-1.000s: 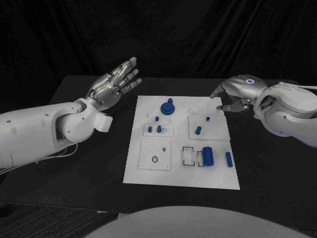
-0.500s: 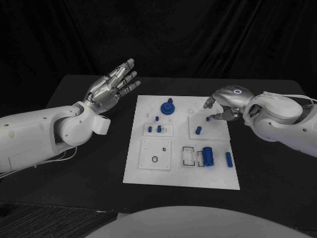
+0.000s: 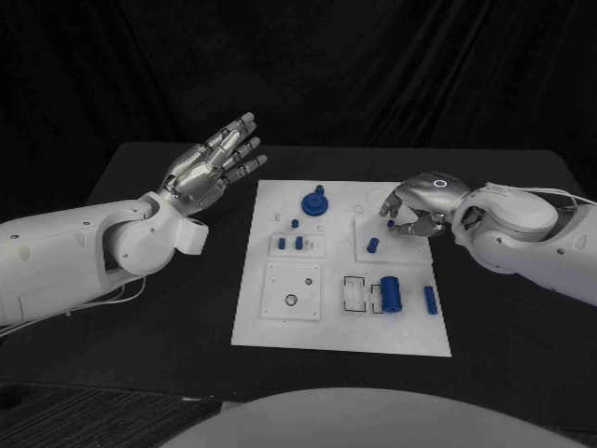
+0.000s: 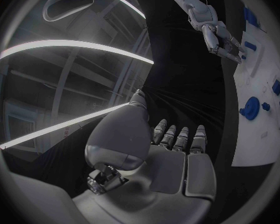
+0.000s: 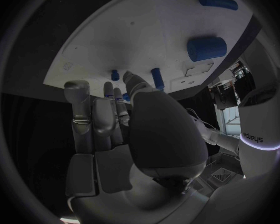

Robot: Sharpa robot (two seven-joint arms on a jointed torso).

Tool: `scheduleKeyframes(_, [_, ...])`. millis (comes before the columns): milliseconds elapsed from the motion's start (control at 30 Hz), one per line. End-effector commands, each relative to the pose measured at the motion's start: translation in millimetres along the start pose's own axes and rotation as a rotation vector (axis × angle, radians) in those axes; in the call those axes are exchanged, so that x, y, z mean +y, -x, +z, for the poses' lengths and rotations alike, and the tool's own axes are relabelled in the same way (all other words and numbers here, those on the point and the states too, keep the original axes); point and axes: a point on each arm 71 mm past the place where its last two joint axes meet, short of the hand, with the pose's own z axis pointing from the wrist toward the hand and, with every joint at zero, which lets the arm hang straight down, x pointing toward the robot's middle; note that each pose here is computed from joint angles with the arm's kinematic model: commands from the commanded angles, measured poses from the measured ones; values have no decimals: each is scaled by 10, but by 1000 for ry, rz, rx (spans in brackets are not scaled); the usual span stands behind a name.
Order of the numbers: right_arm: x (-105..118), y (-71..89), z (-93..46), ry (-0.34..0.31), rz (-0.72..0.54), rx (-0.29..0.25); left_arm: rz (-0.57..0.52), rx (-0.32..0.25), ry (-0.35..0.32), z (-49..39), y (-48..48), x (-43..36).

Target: Assemble the parts on the task board

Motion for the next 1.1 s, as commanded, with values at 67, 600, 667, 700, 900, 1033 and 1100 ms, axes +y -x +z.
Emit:
scheduleKeyframes(67, [-5, -47, 2, 1, 2, 17, -23, 17, -2, 8, -23, 13])
scheduleKeyframes(600, [-22, -115, 22, -10, 5, 13, -30, 25, 20, 15, -30, 51])
scheduleKeyframes(667, [-22, -122, 25, -11, 6, 14, -31, 26, 22, 16, -31, 56])
scheduleKeyframes(700, [-21, -126, 26, -11, 6, 14, -31, 26, 23, 16, -31, 58])
scheduleKeyframes(900, [-22, -140, 34, -13, 7, 8, -32, 26, 29, 15, -28, 71])
scheduleKeyframes(1033, [-22, -137, 37, -12, 8, -5, -33, 27, 34, 15, -29, 81])
scheduleKeyframes(1100, [-23, -131, 38, -12, 8, -16, -34, 27, 36, 15, -30, 86])
